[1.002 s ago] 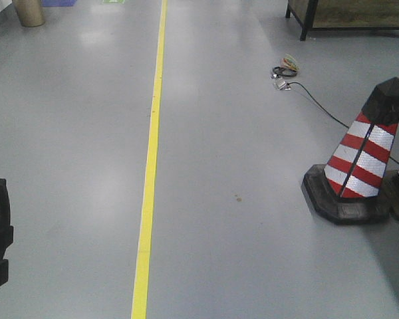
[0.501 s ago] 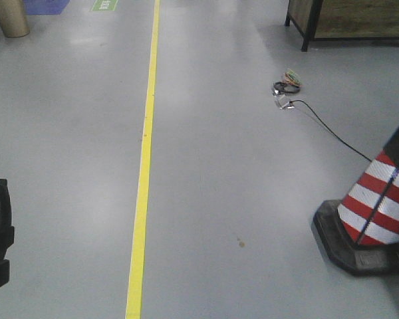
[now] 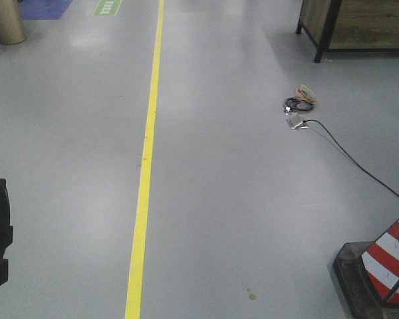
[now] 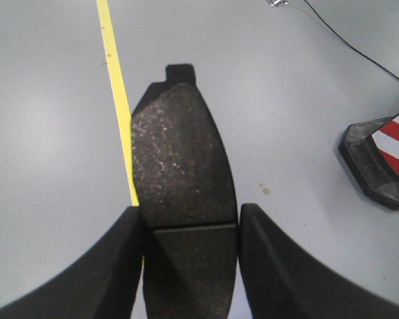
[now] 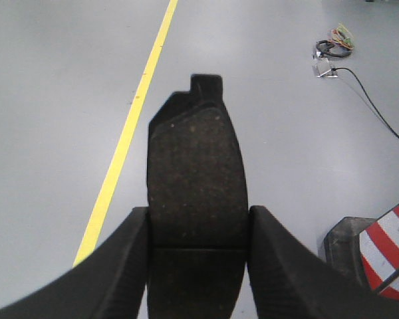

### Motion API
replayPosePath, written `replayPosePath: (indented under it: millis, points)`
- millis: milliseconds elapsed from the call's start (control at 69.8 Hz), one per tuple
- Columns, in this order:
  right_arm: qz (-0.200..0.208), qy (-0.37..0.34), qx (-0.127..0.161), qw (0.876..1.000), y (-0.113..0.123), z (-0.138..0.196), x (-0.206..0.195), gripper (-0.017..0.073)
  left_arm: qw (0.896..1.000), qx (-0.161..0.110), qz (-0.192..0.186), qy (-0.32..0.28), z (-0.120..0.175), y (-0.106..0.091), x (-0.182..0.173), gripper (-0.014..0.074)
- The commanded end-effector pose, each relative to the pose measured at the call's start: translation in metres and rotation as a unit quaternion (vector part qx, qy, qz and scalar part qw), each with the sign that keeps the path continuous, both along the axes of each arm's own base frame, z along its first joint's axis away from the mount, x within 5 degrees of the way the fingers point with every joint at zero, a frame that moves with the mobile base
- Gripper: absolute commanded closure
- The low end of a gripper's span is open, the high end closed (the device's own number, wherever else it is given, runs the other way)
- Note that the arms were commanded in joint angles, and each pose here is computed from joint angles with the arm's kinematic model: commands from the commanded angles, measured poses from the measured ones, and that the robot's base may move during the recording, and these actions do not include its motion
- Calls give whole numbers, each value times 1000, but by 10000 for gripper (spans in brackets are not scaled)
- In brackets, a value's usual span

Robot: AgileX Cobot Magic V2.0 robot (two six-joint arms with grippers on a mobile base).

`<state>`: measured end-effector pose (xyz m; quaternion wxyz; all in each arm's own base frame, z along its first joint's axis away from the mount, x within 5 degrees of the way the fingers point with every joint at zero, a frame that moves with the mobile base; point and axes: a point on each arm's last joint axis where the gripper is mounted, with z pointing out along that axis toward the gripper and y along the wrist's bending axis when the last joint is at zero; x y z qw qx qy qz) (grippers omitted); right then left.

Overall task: Move and align brake pads A on conveyor
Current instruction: 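Drive along the yellow floor line holding both brake pads, then turn toward the black conveyor belt past the striped cones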

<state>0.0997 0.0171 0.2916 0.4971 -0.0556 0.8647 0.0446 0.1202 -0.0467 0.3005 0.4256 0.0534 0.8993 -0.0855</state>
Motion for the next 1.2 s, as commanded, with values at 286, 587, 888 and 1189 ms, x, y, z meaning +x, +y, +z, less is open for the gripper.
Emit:
replayPosePath:
  millis: [286,587,888,1189]
  points:
    - [4,-60,5,998,1,17,4,561,999,-21,-9,-49,15,-3,3,601]
    - [4,-60,5,998,1,17,4,561,999,-21,-9,-49,15,-3,3,601]
    - [4,-60,5,998,1,17,4,561,999,-21,-9,-49,15,-3,3,601]
    - [4,-60,5,998,1,17,4,561,999,-21,-9,-49,15,-3,3,601]
